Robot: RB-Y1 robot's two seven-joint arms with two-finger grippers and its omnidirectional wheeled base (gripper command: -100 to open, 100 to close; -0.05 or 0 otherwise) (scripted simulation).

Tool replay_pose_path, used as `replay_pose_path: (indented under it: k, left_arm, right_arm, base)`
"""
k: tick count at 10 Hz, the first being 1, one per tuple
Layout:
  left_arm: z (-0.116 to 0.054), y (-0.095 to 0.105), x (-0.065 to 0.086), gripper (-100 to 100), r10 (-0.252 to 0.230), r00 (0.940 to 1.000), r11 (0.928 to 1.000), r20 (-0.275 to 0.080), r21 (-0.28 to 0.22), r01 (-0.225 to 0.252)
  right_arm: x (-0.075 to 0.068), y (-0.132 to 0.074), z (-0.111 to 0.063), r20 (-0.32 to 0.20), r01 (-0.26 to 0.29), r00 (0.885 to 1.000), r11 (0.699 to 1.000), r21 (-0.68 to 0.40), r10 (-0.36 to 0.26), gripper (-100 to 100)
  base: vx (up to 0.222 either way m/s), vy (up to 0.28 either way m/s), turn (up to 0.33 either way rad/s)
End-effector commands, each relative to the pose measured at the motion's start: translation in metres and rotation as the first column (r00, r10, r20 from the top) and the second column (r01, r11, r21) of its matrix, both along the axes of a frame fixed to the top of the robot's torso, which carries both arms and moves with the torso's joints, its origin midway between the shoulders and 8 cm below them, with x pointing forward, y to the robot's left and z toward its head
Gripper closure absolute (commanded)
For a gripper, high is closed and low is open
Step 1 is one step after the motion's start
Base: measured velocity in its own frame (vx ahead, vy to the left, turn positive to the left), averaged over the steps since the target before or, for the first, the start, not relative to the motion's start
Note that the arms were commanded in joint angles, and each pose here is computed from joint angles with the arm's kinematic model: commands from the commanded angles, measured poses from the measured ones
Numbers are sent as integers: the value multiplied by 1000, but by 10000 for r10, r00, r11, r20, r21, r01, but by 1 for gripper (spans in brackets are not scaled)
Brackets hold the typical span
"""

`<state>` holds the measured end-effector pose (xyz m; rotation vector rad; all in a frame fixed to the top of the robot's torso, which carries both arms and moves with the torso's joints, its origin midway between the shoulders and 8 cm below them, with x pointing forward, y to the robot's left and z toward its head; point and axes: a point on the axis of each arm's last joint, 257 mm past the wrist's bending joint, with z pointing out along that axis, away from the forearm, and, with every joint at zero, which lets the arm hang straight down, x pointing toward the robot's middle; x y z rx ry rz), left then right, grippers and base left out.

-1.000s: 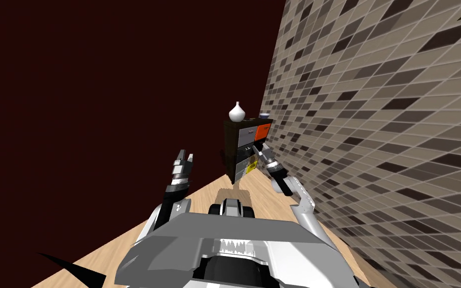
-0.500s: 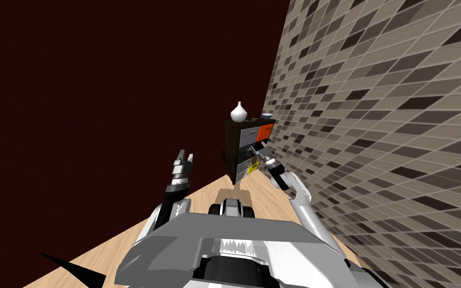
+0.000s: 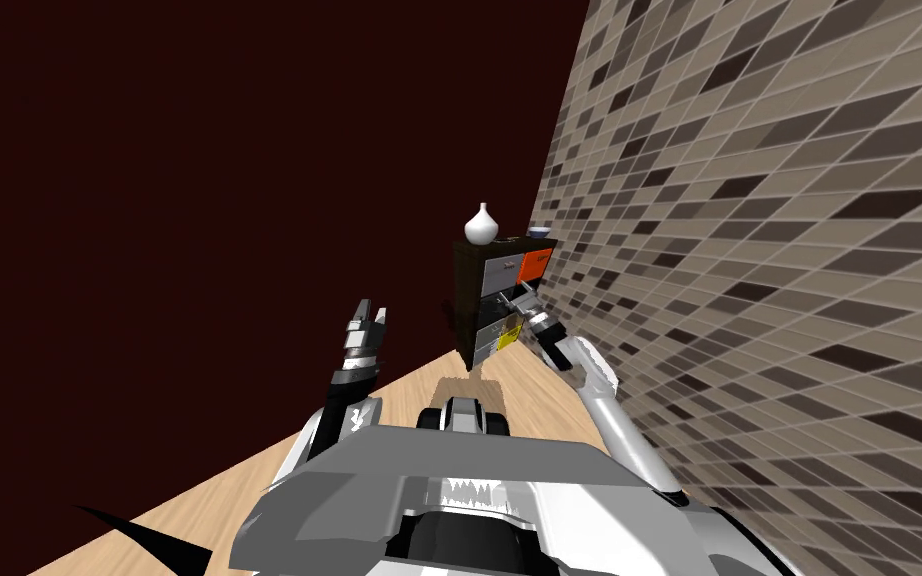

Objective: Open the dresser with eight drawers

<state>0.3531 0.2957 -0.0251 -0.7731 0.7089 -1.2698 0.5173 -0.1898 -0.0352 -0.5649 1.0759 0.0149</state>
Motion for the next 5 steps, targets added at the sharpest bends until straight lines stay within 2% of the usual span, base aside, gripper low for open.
replay_pose_path:
  k: [1, 2, 3, 4, 5]
  left_arm:
    - [0, 0, 0, 0, 0, 10000, 10000, 0, 0, 0]
    - [0, 0, 0, 0, 0, 10000, 10000, 0, 0, 0]
    - [0, 0, 0, 0, 0, 10000, 10000, 0, 0, 0]
    - [0, 0, 0, 0, 0, 10000, 10000, 0, 0, 0]
    - [0, 0, 0, 0, 0, 10000, 10000, 0, 0, 0]
  right_arm:
    - [12, -2, -4, 235, 412, 9990, 9935, -1059, -389, -100]
    - [22, -6, -6, 425, 714, 9970, 9821, -1744, -649, -100]
    - [22, -6, -7, 458, 763, 9966, 9790, -1893, -688, -100]
    - [32, -10, -8, 671, 1075, 9934, 9607, -2558, -933, -100]
    - [32, -10, -9, 705, 1119, 9928, 9567, -2688, -964, -100]
  base:
    - [16, -7, 43]
    - [17, -5, 58]
    - [16, -4, 36]
    - [17, -5, 76]
    - [15, -8, 44]
